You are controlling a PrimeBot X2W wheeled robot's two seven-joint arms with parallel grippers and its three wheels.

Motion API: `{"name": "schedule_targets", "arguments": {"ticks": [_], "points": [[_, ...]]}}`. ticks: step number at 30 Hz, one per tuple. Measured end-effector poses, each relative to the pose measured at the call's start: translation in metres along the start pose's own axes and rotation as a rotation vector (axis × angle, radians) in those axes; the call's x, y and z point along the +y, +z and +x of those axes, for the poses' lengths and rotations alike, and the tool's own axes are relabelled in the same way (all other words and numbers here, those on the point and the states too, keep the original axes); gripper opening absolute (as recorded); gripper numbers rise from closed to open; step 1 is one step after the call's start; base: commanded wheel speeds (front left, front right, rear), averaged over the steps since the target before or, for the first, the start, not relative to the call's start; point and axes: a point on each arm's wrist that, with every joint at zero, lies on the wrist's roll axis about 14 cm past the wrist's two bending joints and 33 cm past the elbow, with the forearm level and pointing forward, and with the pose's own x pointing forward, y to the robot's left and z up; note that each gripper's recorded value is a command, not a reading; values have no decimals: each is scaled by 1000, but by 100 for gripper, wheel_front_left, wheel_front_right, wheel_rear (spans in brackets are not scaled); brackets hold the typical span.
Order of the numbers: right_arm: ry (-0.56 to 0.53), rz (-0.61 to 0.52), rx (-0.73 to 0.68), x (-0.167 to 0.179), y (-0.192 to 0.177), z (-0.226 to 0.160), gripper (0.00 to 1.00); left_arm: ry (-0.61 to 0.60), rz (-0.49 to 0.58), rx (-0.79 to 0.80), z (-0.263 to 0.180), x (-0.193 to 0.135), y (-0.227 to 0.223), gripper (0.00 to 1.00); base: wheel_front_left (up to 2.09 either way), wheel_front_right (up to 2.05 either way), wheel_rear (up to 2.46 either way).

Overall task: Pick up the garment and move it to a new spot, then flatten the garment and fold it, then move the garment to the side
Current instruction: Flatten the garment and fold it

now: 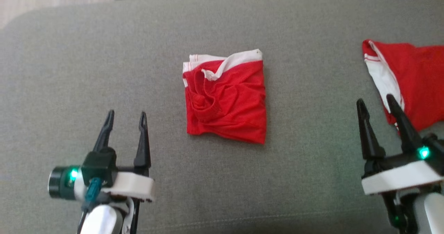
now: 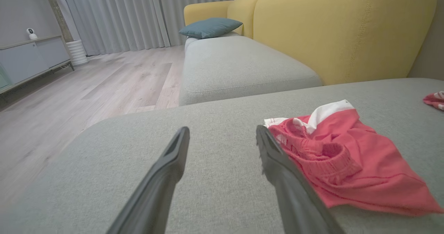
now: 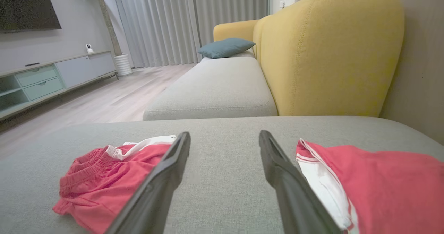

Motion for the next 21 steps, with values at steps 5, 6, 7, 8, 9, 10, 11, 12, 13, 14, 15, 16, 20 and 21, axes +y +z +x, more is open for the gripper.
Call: {"name": "schedule_targets", "arguments": {"ticks": [5, 6, 7, 8, 9, 10, 11, 12, 13, 14, 15, 16, 20, 21], "points": [[-17, -11, 6, 3, 6, -21, 100, 7, 12, 8, -20, 5, 2, 100, 0, 0, 0], [-19, -13, 8, 4, 7, -24, 100, 8, 15, 13, -23, 5, 2, 100, 0, 0, 0], [-19, -15, 10, 5, 7, -27, 100, 9, 15, 12, -26, 6, 3, 100, 0, 0, 0], [-19, -15, 10, 5, 7, -27, 100, 9, 15, 12, -26, 6, 3, 100, 0, 0, 0], [-19, -16, 8, 5, 9, -30, 100, 11, 11, 14, -28, 7, 3, 100, 0, 0, 0], [-20, -21, 11, 5, 9, -33, 100, 14, 12, 13, -31, 7, 4, 100, 0, 0, 0], [-22, -21, 10, 6, 10, -35, 100, 16, 14, 11, -33, 8, 4, 100, 0, 0, 0], [-22, -20, 13, 6, 10, -38, 100, 17, 15, 11, -35, 8, 5, 100, 0, 0, 0], [-23, -17, 10, 7, 11, -40, 100, 19, 16, 9, -37, 8, 6, 100, 0, 0, 0], [-23, -15, 13, 8, 11, -42, 100, 20, 17, 5, -39, 8, 7, 100, 0, 0, 0], [-23, -11, 14, 9, 11, -43, 100, 21, 18, 5, -40, 9, 7, 100, 0, 0, 0], [-24, -9, 11, 9, 11, -44, 100, 24, 16, 7, -42, 9, 7, 100, 0, 0, 0], [-23, -3, 14, 12, 11, -46, 100, 28, 15, 13, -44, 10, 7, 100, 0, 0, 0], [-23, -3, 17, 12, 11, -47, 100, 31, 16, 11, -45, 11, 7, 100, 0, 0, 0]]}}
